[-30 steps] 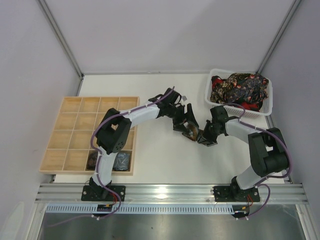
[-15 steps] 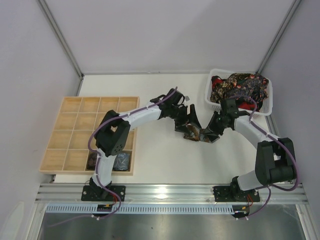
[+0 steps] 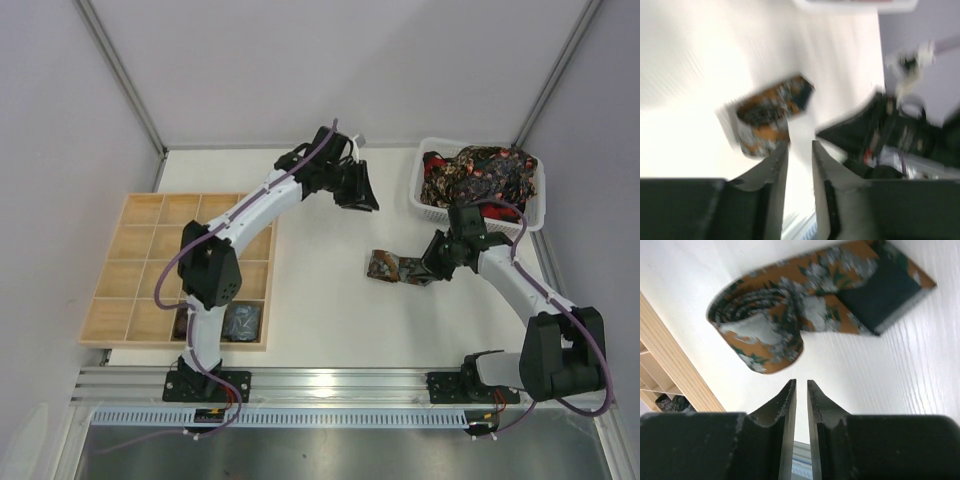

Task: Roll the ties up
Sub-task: Roll the tie, then place the rolled tie into the container

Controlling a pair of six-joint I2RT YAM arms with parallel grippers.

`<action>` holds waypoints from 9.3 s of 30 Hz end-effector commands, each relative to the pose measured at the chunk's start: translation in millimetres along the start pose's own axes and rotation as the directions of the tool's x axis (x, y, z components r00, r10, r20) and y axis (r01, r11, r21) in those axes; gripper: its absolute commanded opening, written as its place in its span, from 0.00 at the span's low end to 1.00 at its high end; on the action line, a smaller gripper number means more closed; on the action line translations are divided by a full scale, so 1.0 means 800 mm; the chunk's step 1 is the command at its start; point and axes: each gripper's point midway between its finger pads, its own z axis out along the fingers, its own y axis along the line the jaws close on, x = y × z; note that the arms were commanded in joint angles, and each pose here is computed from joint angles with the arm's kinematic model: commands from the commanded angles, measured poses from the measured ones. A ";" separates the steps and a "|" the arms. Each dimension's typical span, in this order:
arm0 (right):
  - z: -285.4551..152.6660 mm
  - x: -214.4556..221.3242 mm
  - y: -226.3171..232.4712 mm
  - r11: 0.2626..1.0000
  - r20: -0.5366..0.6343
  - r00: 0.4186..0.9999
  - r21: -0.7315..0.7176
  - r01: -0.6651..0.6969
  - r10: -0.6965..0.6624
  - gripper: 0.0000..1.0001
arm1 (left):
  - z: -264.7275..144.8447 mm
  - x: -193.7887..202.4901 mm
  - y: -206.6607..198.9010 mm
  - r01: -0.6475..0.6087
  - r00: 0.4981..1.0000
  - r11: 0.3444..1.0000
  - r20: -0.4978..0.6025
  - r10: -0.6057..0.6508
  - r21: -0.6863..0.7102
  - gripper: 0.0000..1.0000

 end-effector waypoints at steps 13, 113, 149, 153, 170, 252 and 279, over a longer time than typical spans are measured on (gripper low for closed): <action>0.023 0.081 -0.030 0.979 -0.067 0.979 0.083 -0.185 0.191 0.12 | 0.151 0.001 0.085 -0.130 0.991 0.979 -0.054 0.123 -0.158 0.16; 0.101 -0.061 0.055 0.938 0.014 0.939 0.045 0.342 -0.343 0.12 | -0.034 0.149 0.090 0.020 0.974 0.976 -0.214 -0.068 -0.218 0.36; 0.021 0.087 -0.008 0.982 -0.021 0.990 0.132 0.138 -0.136 0.13 | -0.077 0.198 0.102 0.156 0.964 0.975 -0.190 -0.185 -0.159 0.48; 0.001 0.062 0.039 0.943 -0.018 0.944 0.042 0.330 -0.329 0.31 | -0.076 0.207 0.108 0.178 0.957 0.971 -0.203 -0.209 -0.158 0.49; -0.014 0.135 0.143 0.846 -0.297 0.835 -0.428 0.318 -0.463 0.38 | -0.047 0.239 0.111 0.384 0.889 0.923 -0.255 -0.379 -0.033 0.64; 0.026 0.071 0.041 0.927 -0.259 0.890 -0.110 0.359 -0.375 0.45 | 0.044 0.197 0.085 0.195 0.951 0.974 -0.263 -0.160 0.113 0.80; 0.066 0.065 -0.029 0.953 -0.265 0.922 0.031 0.302 -0.283 0.36 | 0.065 0.188 0.071 0.251 0.936 0.953 -0.293 -0.194 0.168 0.81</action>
